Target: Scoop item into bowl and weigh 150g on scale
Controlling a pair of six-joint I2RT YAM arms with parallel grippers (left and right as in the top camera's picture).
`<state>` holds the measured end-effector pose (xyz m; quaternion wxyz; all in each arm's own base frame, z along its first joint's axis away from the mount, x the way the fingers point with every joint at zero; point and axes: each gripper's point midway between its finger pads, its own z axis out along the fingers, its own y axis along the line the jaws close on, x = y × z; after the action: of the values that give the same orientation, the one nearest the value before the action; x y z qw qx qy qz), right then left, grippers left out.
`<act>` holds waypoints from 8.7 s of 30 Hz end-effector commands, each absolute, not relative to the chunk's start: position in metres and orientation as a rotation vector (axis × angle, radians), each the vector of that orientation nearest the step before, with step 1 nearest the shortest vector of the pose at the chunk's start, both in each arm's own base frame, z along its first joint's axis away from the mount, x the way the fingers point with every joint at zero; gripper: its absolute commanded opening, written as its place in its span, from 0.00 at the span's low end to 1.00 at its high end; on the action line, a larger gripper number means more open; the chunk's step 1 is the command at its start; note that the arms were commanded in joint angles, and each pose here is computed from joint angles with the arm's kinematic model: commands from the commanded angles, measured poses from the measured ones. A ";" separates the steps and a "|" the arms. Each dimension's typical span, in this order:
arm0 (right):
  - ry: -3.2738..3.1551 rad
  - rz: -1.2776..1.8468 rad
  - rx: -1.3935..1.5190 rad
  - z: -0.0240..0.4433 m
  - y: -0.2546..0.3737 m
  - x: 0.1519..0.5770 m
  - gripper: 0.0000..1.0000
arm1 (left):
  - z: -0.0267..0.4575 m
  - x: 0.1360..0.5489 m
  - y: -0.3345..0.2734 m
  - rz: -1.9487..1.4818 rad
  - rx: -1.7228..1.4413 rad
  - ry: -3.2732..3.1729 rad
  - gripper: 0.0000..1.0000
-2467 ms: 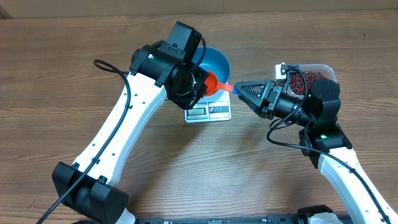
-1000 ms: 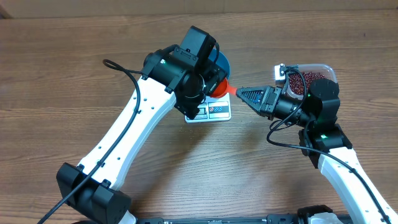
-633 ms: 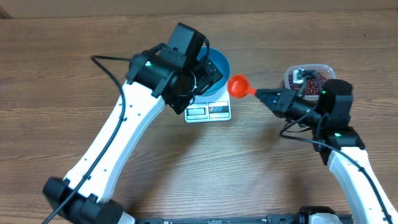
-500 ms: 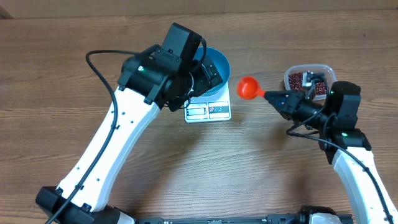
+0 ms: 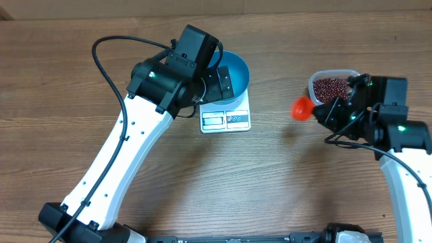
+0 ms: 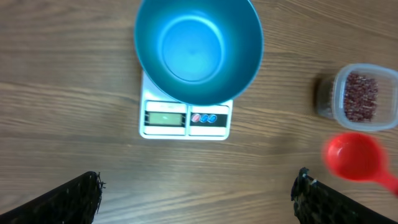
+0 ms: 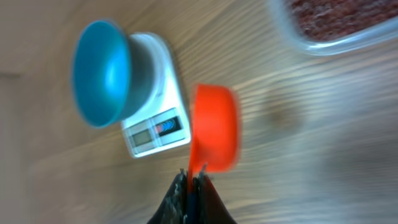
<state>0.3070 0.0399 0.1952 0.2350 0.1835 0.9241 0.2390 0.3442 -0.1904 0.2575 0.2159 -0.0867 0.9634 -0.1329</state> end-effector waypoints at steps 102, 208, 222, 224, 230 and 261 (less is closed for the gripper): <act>2.394 0.104 0.633 0.236 -0.036 0.318 0.04 | 0.024 0.366 -0.257 0.096 0.834 2.586 0.04; 2.395 0.104 0.633 0.236 -0.036 0.318 0.03 | 0.267 0.302 -0.153 -0.269 0.503 2.378 1.00; 2.386 0.106 0.631 0.238 -0.036 0.319 0.04 | 0.256 0.311 -0.161 -0.258 0.504 2.403 1.00; 2.387 0.106 0.631 0.237 -0.036 0.319 0.04 | 0.253 0.312 -0.162 -0.263 0.489 2.415 1.00; 2.386 0.106 0.631 0.238 -0.036 0.319 0.04 | 0.252 0.314 -0.169 -0.207 0.512 2.395 0.99; 2.390 0.105 0.632 0.237 -0.036 0.318 0.09 | 0.252 0.313 -0.175 -0.243 0.492 2.401 1.00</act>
<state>0.3150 -0.0357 0.2182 0.3029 0.2417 0.9212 0.0336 0.3101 -0.1711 0.2475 0.3282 0.1886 0.9214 -0.0879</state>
